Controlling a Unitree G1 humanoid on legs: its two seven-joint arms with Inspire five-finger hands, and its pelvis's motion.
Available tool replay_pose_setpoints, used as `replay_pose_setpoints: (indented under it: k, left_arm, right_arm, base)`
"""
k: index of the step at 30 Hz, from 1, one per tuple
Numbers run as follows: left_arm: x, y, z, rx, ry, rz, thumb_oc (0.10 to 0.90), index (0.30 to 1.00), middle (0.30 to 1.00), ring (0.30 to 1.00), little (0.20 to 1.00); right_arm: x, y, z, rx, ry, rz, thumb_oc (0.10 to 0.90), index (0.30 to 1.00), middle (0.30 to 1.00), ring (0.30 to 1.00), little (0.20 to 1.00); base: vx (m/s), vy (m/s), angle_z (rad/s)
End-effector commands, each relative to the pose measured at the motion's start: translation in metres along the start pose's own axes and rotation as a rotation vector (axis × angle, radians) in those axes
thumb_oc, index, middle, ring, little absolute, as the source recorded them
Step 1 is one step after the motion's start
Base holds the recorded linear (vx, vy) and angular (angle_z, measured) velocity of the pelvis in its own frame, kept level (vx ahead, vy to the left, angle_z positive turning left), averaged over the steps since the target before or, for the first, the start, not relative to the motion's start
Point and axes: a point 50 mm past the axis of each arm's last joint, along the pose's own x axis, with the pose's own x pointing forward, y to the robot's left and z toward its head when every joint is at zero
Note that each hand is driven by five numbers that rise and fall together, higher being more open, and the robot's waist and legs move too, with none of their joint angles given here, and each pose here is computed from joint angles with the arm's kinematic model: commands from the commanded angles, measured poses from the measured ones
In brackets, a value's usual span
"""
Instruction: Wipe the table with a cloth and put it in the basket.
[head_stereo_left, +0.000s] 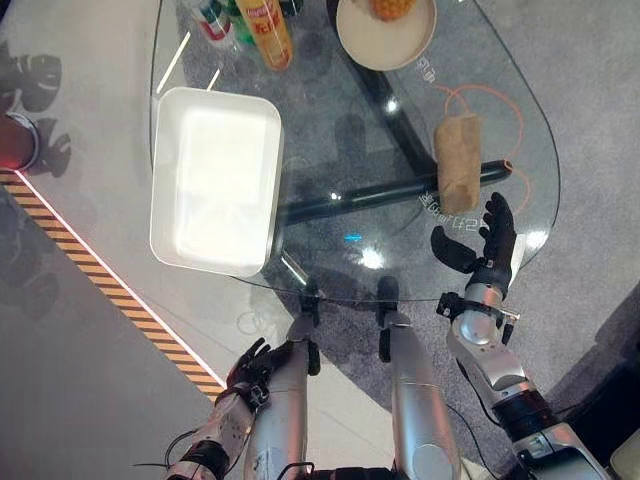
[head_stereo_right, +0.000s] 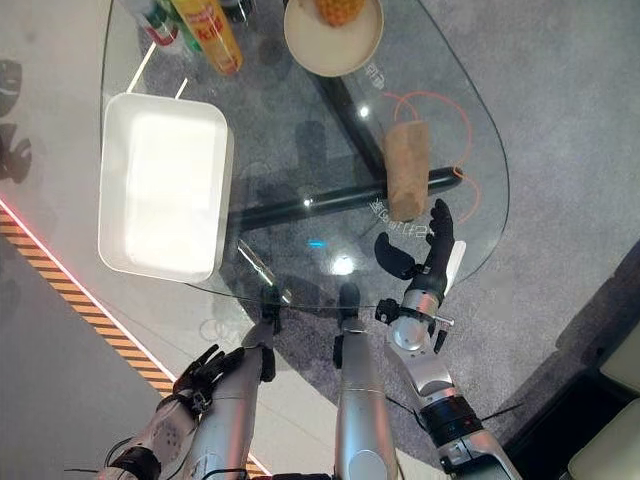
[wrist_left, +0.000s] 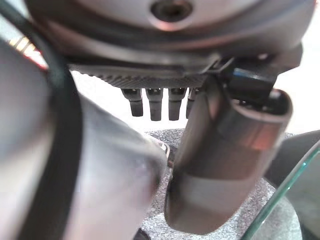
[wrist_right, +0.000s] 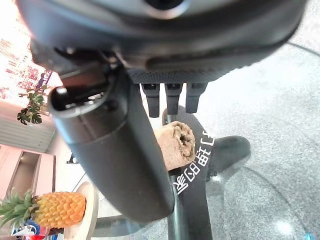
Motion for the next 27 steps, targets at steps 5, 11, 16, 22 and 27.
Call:
replay_pose_setpoints:
  k: [5,11,16,22,27]
  left_arm:
    - [-0.009,-0.004,-0.027,-0.026,0.072,0.011,0.800,0.900,0.900,0.900,0.900]
    - [-0.009,-0.010,-0.024,-0.021,0.065,-0.002,0.800,0.900,0.900,0.900,0.900]
    - [-0.008,-0.015,-0.018,-0.018,0.051,-0.014,0.800,0.900,0.900,0.900,0.900]
    - [-0.008,-0.019,-0.013,-0.028,0.047,-0.023,0.800,0.900,0.900,0.900,0.900]
    - [-0.007,-0.021,-0.010,-0.039,0.037,-0.042,0.800,0.900,0.900,0.900,0.900]
  right_arm:
    - [0.007,-0.001,0.066,0.069,-0.314,-0.084,0.800,0.900,0.900,0.900,0.900]
    - [0.017,-0.003,0.079,0.059,-0.348,-0.156,0.800,0.900,0.900,0.900,0.900]
    - [0.024,-0.004,0.091,0.071,-0.379,-0.192,0.800,0.900,0.900,0.900,0.900]
    - [0.033,-0.009,0.103,0.062,-0.421,-0.250,0.800,0.900,0.900,0.900,0.900]
    - [0.045,-0.011,0.106,0.028,-0.403,-0.276,0.800,0.900,0.900,0.900,0.900]
  base:
    - [0.01,-0.023,0.00]
    - [0.00,0.000,0.00]
    - [0.00,0.000,0.00]
    - [0.00,0.000,0.00]
    - [0.00,0.000,0.00]
